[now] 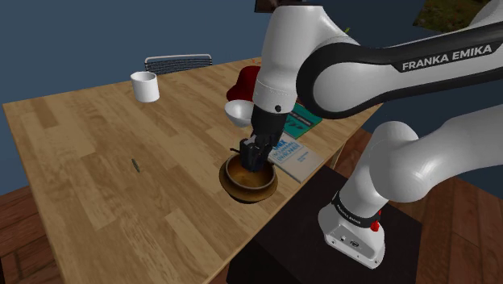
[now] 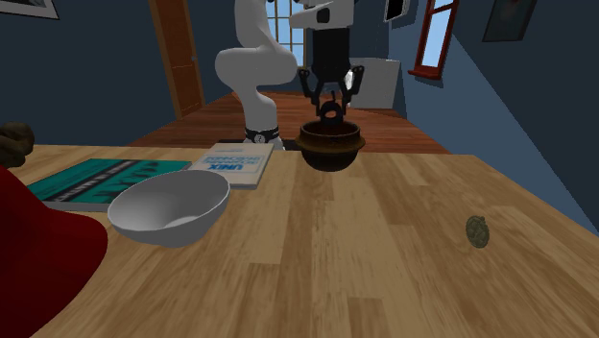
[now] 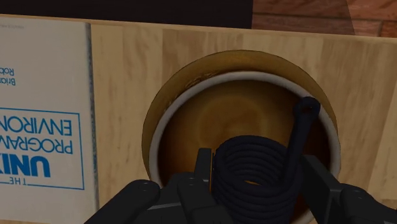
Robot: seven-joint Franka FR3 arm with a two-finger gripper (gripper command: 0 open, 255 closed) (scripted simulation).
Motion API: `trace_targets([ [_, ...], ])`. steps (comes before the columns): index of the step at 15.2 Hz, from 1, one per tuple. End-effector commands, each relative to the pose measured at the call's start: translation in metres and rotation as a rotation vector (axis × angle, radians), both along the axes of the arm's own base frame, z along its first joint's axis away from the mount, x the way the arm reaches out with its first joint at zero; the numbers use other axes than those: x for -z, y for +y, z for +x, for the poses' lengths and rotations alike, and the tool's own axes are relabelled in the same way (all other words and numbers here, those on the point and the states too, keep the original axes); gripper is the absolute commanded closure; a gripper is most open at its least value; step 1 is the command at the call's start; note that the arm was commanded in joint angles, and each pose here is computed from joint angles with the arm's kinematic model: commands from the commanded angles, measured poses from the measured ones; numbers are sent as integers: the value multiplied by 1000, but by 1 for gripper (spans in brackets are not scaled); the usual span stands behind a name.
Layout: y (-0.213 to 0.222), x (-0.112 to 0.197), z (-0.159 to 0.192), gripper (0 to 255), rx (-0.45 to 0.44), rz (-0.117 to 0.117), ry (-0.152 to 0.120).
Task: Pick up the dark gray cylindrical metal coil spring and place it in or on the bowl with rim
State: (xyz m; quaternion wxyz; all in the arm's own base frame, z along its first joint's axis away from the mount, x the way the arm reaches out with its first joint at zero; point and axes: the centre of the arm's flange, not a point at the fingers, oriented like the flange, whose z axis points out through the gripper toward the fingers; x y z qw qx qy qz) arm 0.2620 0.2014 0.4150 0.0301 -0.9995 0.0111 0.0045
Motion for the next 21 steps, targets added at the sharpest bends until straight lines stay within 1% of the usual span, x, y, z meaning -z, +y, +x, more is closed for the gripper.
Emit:
trace_targets([
  [1, 0, 3, 0, 255, 0, 0, 0],
  [6, 0, 3, 0, 255, 0, 0, 0],
  [7, 0, 3, 0, 0, 0, 0, 0],
  [12, 0, 3, 0, 0, 0, 0, 0],
  [16, -3, -47, 1, 0, 0, 0, 0],
  [21, -3, -47, 1, 0, 0, 0, 0],
])
